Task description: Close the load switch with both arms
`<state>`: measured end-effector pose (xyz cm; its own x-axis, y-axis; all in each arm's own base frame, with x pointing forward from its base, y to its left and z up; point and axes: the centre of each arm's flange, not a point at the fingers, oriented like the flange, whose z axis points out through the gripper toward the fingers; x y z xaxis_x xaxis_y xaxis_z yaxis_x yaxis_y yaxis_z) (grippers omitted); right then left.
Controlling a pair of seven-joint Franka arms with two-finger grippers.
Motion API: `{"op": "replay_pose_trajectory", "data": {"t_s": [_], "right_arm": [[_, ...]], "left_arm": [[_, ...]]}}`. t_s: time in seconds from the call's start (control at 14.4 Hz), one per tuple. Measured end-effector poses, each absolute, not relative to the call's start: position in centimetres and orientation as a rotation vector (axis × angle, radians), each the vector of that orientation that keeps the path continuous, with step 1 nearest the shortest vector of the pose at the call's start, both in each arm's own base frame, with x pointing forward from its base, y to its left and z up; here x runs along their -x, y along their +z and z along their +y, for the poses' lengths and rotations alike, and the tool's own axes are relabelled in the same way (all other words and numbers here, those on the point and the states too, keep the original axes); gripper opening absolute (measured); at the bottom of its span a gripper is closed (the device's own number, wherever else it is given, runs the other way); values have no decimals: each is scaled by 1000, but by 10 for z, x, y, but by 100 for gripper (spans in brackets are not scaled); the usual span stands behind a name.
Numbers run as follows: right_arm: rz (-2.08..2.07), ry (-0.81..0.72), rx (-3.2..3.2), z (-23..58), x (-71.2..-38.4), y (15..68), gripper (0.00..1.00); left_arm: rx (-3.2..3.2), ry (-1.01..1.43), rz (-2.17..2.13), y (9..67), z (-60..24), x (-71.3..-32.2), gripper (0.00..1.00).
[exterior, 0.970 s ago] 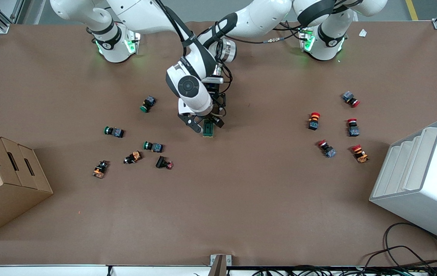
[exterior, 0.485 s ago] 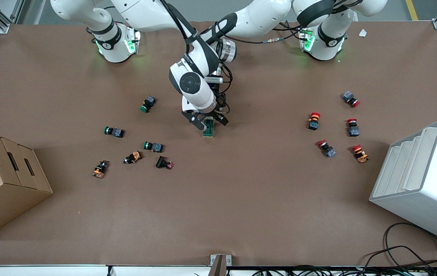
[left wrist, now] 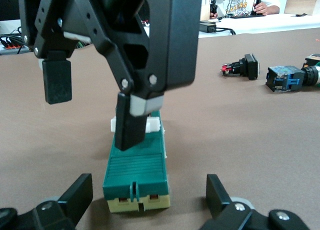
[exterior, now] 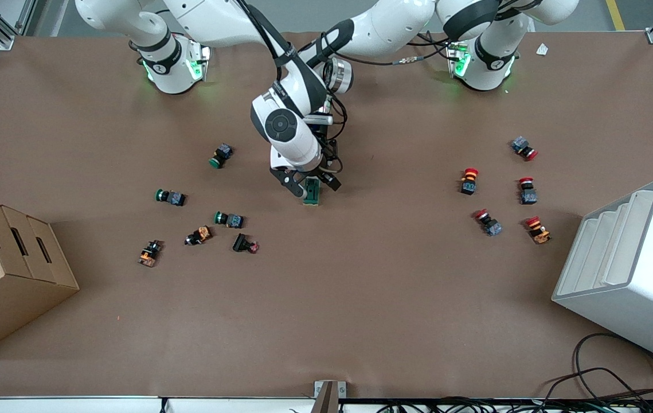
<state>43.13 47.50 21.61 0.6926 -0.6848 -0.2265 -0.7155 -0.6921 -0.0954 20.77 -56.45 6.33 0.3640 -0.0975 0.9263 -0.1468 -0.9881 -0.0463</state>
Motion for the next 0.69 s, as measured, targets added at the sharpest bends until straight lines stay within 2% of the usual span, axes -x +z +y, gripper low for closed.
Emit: {"op": "replay_pose_trajectory", "data": {"t_s": [0.42,0.69], "right_arm": [[1167,238,2667,466,-459,244,100],[1177,219,2662,461,-470,233,100]], "left_arm": [[-2555,1733,-222,64,-567,-209,100],[-2553,1734,-220,65,-567,-210,100]]}}
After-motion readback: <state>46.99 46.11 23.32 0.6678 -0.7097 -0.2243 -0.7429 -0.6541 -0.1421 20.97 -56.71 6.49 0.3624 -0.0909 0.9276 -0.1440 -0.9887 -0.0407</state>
